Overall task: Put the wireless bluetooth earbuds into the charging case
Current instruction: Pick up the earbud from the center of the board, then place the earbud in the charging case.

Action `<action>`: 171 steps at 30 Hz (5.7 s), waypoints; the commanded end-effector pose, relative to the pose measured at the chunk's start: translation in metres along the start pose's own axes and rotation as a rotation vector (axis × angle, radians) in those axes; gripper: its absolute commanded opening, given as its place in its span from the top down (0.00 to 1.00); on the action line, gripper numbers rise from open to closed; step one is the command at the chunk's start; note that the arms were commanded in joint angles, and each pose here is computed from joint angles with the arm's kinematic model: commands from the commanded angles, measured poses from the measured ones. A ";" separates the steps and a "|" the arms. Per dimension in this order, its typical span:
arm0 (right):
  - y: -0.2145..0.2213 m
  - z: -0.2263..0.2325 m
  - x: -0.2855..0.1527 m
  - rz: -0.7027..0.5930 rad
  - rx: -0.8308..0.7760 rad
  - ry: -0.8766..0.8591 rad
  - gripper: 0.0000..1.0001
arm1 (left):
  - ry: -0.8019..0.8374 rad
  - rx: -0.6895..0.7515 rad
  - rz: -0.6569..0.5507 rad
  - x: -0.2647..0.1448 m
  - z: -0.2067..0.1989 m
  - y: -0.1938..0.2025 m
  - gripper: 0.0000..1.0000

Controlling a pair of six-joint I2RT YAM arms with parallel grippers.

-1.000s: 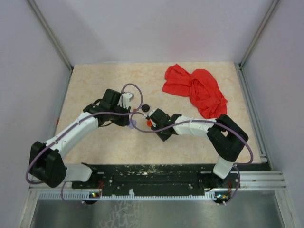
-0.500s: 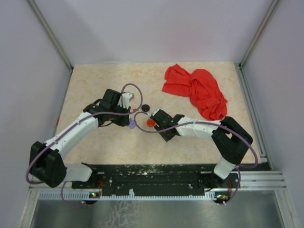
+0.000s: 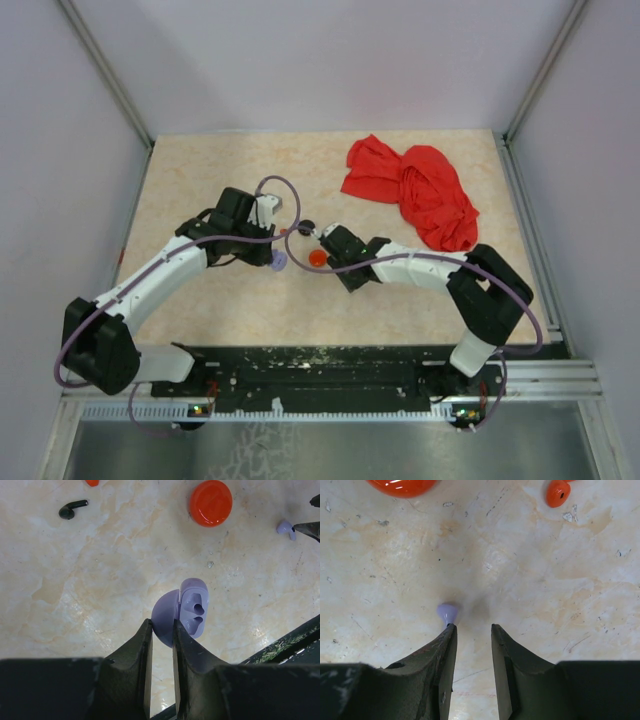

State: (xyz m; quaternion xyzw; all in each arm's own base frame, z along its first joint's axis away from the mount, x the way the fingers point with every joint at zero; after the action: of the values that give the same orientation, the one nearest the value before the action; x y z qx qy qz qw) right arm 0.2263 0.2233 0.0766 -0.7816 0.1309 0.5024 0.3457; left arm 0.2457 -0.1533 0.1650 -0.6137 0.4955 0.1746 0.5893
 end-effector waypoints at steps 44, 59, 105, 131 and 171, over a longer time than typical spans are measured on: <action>-0.018 0.008 0.010 0.085 0.221 -0.249 0.71 | 0.031 0.010 -0.015 -0.001 -0.002 -0.001 1.00; -0.010 0.016 0.015 0.128 0.222 -0.277 0.73 | 0.036 0.011 -0.011 0.000 -0.003 -0.001 1.00; -0.109 0.006 -0.140 -0.950 -0.085 -0.316 0.85 | 0.298 -0.035 0.040 -0.004 -0.050 -0.031 1.00; -0.126 0.034 -0.124 -0.987 -0.270 -0.340 0.86 | 0.370 0.020 0.047 -0.007 -0.083 -0.037 1.00; -0.121 0.036 -0.099 -0.789 -0.345 -0.213 0.83 | 0.333 0.026 0.030 -0.006 -0.079 -0.036 1.00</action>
State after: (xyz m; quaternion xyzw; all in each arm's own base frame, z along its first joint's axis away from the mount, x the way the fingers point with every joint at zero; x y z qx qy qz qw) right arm 0.2183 0.3159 0.1988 -0.7456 -0.3071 0.4320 0.4038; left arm 0.2458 -0.2227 0.1968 -0.6179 0.5947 0.1001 0.5045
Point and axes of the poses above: each gripper's point midway between its finger pads, its own x axis out along the fingers, its own z axis along the line the jaws close on, y = z × x, the point moved 5 cm from there along -x, back along the fingers, and after that the axes turned 11 degrees about -x, right-handed, at the moved point
